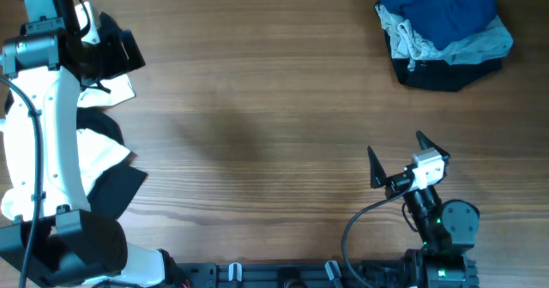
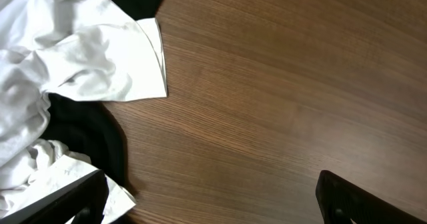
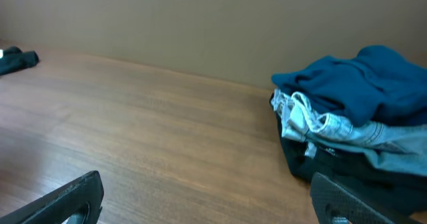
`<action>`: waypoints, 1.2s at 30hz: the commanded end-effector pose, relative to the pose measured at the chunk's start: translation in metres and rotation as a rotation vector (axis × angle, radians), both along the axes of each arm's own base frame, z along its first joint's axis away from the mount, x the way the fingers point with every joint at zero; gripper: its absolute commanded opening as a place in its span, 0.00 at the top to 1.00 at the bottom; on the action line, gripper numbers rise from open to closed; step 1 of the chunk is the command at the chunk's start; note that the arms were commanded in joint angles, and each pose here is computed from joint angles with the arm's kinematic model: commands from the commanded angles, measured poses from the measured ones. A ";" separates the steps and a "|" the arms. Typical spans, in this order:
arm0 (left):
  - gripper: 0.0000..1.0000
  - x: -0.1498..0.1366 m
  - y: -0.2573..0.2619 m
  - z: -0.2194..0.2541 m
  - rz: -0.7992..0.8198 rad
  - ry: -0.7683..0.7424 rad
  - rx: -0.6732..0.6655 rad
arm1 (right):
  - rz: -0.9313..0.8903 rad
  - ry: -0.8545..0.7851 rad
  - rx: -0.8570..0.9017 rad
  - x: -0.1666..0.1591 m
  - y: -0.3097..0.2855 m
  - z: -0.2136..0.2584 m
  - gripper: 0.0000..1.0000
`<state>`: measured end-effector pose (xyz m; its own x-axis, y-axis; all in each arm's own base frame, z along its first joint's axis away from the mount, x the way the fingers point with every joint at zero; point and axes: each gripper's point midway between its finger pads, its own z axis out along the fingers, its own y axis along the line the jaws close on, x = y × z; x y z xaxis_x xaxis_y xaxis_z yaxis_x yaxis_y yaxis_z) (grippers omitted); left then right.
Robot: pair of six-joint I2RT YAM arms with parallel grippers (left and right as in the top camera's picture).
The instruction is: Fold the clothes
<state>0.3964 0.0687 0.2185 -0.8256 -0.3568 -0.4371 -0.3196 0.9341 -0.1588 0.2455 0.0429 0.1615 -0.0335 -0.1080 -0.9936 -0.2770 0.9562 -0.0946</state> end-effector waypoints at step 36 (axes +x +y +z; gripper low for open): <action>0.00 0.001 -0.003 0.002 -0.004 -0.009 -0.010 | -0.004 -0.085 0.006 -0.005 0.000 0.019 0.00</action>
<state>0.3964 0.0687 0.2185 -0.8256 -0.3568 -0.4371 -0.3196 0.9341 -0.1588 0.2410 0.0431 0.1793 0.0464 -0.1119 -0.9926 -0.2684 0.9558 -0.1203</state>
